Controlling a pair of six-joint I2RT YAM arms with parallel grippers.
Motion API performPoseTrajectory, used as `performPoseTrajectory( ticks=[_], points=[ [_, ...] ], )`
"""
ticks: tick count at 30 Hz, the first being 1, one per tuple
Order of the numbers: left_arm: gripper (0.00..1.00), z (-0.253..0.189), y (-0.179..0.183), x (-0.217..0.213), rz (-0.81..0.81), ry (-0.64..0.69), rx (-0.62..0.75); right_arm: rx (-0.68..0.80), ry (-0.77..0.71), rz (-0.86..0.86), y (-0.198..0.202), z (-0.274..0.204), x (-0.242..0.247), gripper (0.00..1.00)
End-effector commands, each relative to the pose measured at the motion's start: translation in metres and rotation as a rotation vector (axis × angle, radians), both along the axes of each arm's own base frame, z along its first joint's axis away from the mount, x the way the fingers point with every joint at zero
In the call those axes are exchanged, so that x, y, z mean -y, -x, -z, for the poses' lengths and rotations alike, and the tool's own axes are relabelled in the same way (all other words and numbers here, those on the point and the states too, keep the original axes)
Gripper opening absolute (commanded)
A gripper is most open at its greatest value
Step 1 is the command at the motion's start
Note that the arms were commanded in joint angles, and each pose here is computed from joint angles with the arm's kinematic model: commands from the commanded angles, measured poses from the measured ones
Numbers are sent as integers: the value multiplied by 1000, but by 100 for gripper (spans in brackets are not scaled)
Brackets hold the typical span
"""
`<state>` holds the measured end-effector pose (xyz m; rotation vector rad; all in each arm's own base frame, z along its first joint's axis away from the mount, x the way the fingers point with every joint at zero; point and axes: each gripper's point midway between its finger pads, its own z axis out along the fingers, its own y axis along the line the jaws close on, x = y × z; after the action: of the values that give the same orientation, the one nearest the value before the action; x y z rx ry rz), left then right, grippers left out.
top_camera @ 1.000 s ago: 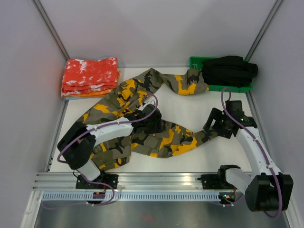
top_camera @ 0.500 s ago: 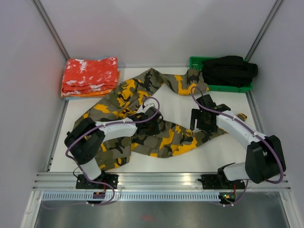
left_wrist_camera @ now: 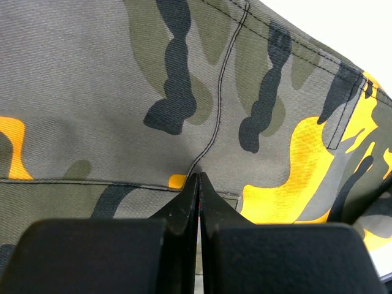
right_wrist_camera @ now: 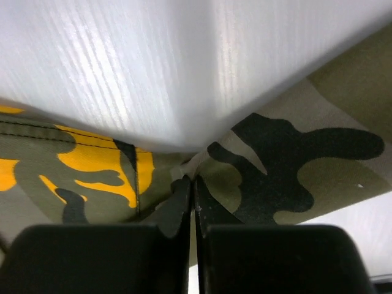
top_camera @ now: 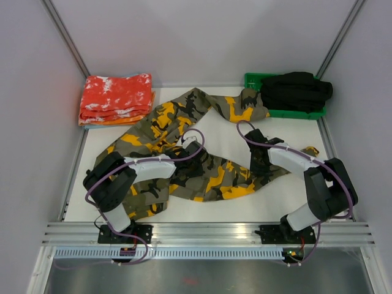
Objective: Fold and stack the trousers
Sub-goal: Flatten the trousers out
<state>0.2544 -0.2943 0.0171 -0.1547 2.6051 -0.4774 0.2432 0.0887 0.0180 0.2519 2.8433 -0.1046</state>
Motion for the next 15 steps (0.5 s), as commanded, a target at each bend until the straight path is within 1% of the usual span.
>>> performPoseTrajectory(
  ticks=[1, 2, 3, 4, 5, 6, 8, 9, 10, 11, 12, 13, 14, 15],
  points=[
    [2, -10, -9, 4, -47, 34, 40, 91, 105, 62, -12, -32, 20, 0],
    [2, -9, -10, 5, -49, 39, 40, 129, 113, 79, -17, -45, 22, 0],
    [2, -7, -11, 6, -48, 39, 36, 203, 123, 119, -20, -66, 29, 0],
    [2, -6, -10, 8, -44, 44, 32, 227, 127, 143, -16, -79, 34, 0],
    [2, -10, -12, 14, -36, 62, 32, 324, 94, 181, -17, -106, 37, 0],
    [2, -9, -12, 16, -31, 67, 28, 387, 98, 232, -15, -121, 45, 0],
    [2, -13, -14, 22, -20, 89, 33, 490, 23, 335, -5, -139, 50, 0],
    [2, -16, -16, 25, -18, 98, 39, 596, -55, 386, 5, -160, 55, 0],
    [2, -16, -17, 26, -14, 99, 41, 632, -118, 432, 10, -162, 53, 0],
    [2, -19, -20, 28, -13, 104, 47, 657, -164, 467, 27, -155, 58, 0],
    [2, -20, -21, 29, -7, 102, 47, 631, -207, 485, 38, -145, 55, 0],
    [2, -21, -22, 30, -5, 103, 48, 584, -219, 500, 51, -130, 54, 2],
    [2, -22, -23, 30, -4, 105, 50, 515, -239, 533, 65, -104, 52, 7],
    [2, -22, -23, 29, -5, 102, 49, 467, -303, 532, 76, -96, 42, 18]
  ],
)
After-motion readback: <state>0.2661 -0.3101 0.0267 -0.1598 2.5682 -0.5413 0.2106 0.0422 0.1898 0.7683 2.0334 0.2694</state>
